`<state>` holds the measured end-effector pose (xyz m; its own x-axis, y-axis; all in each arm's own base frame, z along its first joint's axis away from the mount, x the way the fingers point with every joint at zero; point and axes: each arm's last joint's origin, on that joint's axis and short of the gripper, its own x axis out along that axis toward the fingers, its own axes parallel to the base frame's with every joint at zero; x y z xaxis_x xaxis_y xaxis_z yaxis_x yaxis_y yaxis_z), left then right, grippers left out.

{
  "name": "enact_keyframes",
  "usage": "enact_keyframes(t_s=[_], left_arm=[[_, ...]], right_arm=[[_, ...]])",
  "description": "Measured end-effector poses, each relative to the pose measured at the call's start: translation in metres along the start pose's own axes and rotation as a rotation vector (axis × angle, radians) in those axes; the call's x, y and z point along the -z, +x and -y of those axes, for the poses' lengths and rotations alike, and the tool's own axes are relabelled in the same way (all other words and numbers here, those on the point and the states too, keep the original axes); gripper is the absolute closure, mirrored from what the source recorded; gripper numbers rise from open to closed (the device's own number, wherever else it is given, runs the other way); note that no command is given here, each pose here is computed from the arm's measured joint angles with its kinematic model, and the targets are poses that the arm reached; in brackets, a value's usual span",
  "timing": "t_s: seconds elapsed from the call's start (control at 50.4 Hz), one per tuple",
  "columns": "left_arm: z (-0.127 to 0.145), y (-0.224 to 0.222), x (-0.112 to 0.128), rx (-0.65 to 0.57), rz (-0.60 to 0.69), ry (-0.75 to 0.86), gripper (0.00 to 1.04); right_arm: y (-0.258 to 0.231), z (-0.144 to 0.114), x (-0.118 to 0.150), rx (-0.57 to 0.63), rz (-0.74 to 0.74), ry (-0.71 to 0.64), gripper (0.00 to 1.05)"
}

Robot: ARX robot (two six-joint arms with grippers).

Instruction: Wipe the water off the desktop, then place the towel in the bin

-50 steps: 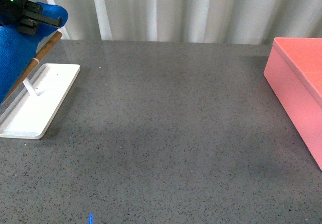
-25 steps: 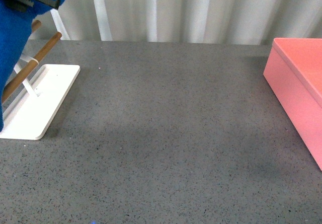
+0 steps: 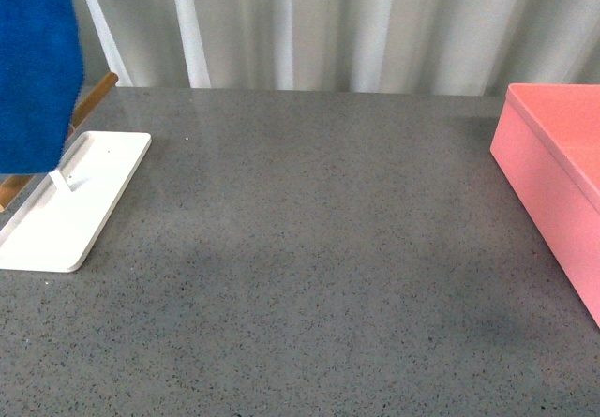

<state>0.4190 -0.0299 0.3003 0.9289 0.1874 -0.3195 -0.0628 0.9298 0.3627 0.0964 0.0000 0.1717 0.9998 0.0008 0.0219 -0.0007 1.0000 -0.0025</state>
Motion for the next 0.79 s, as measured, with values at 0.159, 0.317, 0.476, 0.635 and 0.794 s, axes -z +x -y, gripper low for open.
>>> enact_keyframes(t_s=[0.159, 0.317, 0.476, 0.635, 0.794], left_arm=[[0.030, -0.027, -0.007, 0.099, 0.020, -0.025, 1.00], [0.066, -0.048, 0.001, 0.192, 0.016, -0.041, 1.00], [0.098, -0.057, 0.012, 0.262, 0.017, -0.049, 1.00], [0.131, -0.054, 0.026, 0.318, -0.005, -0.092, 1.00], [0.165, -0.049, 0.042, 0.363, -0.044, -0.146, 1.00]], right_arm=[[0.000, 0.000, 0.000, 0.000, 0.000, 0.000, 0.07], [0.000, 0.000, 0.000, 0.000, 0.000, 0.000, 0.07], [0.000, 0.000, 0.000, 0.000, 0.000, 0.000, 0.07], [0.000, 0.000, 0.000, 0.000, 0.000, 0.000, 0.07], [0.000, 0.000, 0.000, 0.000, 0.000, 0.000, 0.07]])
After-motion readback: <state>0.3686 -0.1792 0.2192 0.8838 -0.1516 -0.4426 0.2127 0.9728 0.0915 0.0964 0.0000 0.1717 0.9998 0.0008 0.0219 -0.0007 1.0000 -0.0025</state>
